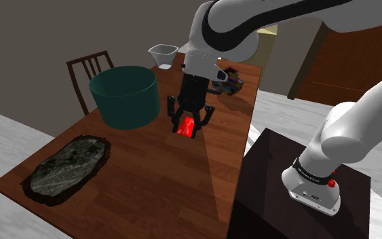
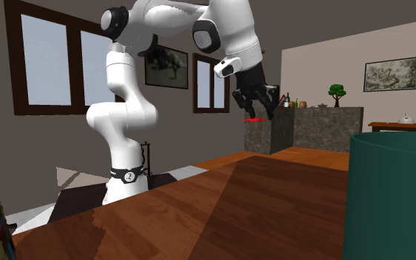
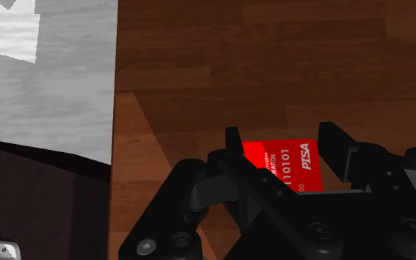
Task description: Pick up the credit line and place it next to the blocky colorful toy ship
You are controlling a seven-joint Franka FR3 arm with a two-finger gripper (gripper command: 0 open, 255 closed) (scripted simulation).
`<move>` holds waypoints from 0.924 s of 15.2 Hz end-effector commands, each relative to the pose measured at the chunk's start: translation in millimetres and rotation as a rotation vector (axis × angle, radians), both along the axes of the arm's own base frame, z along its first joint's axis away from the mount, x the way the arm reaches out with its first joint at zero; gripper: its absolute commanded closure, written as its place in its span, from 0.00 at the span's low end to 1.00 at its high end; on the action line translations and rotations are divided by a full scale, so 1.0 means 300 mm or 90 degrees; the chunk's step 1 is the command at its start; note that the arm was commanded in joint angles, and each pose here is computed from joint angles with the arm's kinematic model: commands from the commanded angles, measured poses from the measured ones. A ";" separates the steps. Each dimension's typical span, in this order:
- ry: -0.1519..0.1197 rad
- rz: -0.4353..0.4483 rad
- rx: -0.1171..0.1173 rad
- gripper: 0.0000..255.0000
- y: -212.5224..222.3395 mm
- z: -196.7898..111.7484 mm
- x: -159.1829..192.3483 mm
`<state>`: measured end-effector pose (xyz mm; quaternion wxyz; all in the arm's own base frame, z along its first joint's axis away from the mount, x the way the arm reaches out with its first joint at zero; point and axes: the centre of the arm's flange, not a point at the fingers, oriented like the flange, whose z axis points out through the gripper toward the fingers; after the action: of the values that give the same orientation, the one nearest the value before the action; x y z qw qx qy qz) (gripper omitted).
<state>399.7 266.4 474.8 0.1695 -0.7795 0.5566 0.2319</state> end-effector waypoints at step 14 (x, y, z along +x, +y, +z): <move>0.000 0.000 0.000 1.00 -0.297 0.129 0.087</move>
<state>421.5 188.9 515.6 0.1696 -0.7791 0.5572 0.2320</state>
